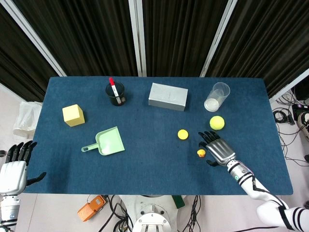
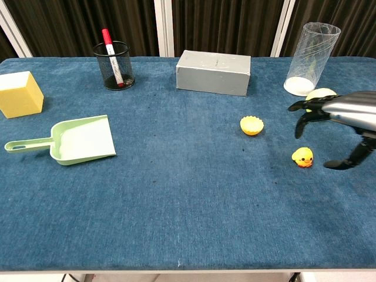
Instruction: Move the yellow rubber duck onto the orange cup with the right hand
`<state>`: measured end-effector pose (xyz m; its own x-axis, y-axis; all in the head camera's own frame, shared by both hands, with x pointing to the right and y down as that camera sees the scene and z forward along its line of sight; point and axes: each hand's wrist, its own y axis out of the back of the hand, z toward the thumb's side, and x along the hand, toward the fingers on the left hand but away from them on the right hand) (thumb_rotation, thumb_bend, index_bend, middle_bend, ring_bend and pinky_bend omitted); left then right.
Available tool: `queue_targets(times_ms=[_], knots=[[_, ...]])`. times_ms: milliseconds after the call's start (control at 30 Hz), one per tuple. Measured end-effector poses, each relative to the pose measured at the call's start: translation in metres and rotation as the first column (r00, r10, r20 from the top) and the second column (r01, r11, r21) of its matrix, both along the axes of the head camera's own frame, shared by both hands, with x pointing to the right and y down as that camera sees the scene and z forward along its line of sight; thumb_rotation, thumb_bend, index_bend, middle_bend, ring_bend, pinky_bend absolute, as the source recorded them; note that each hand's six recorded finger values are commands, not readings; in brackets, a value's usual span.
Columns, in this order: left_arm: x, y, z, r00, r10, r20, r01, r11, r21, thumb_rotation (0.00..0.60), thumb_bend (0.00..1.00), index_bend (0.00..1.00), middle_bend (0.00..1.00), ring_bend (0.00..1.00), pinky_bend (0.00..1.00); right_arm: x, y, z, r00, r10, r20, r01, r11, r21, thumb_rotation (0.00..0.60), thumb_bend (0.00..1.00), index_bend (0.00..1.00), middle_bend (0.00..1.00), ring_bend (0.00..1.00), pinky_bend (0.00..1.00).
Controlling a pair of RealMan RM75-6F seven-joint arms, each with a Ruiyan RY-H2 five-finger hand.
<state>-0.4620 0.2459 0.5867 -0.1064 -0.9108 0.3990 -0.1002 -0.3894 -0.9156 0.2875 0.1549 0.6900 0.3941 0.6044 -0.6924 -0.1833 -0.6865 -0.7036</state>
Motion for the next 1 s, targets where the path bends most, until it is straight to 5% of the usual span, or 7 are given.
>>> queue_targets(times_ms=[1000], knots=[[-0.004,0.006,0.001,1.000,-0.021,0.013,0.021,1.000,-0.011,0.600,0.00,0.13,0.08,0.04,0.03,0.002,-0.006,0.028,0.999,0.038,0.003,-0.038,0.999,-0.028,0.600,0.46,0.47,0.07,0.05,0.12]])
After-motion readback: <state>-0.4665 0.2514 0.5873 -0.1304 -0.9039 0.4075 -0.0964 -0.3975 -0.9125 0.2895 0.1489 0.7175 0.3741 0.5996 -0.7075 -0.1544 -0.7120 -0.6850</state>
